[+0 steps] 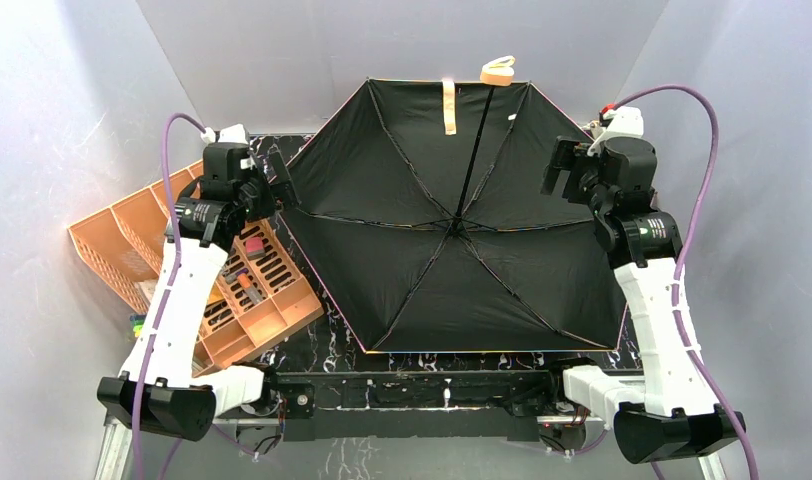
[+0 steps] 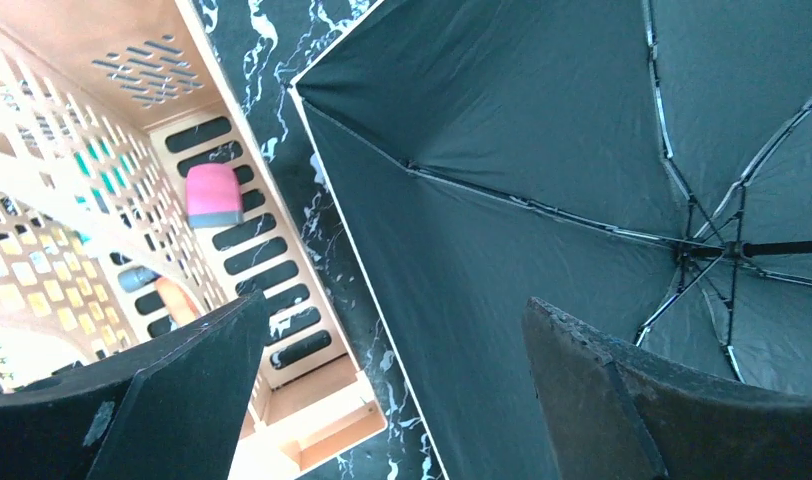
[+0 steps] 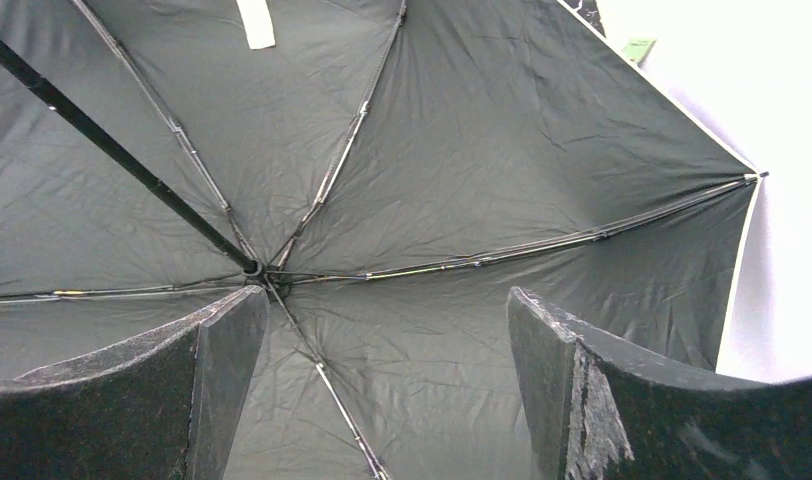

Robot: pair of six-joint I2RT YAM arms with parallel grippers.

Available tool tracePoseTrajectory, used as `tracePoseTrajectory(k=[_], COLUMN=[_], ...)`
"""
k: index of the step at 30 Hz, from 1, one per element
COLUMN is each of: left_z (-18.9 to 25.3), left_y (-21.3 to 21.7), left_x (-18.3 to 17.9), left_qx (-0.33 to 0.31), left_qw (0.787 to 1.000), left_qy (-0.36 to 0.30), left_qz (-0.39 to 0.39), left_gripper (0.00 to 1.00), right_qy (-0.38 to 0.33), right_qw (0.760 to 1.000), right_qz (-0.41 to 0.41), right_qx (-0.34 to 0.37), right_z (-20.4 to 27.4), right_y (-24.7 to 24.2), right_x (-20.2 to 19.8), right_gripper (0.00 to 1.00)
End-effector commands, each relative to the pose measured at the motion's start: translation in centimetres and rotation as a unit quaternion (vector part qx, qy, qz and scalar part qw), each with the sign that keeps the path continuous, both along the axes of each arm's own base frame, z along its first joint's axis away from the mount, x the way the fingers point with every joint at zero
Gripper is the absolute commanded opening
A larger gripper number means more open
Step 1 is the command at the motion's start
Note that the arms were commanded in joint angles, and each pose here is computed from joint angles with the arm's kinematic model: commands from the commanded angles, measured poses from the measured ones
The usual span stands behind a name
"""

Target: Put away the umbrella

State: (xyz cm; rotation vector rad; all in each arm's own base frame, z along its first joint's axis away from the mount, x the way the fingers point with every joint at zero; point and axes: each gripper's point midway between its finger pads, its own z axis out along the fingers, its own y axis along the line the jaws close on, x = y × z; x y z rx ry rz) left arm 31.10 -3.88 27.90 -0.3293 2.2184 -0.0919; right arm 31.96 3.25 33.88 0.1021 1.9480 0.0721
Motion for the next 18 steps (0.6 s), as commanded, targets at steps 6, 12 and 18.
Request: tracePoseTrajectory(k=[6, 12, 18], left_z=[3.5, 3.5, 2.6], left_y=[-2.3, -4.1, -4.7], left_x=[1.0, 0.6, 0.5], left_qx=[-0.058, -0.079, -0.085], left_qw=[0.995, 0.986, 0.984], left_qy=[-0.046, -0.055, -0.041], left_qz=[-0.074, -0.133, -0.151], left_gripper=[0.98, 0.98, 0.98], right_qy=[-0.037, -0.044, -0.079], right_qw=[0.995, 0.985, 0.972], right_qz=[0.058, 0.131, 0.19], right_qx=[0.074, 0.102, 0.113], right_z=[2.5, 1.1, -0.5], right_y=[2.4, 5.0, 6.9], right_x=[-0.1, -0.4, -0.4], right_gripper=[0.98, 0.98, 0.99])
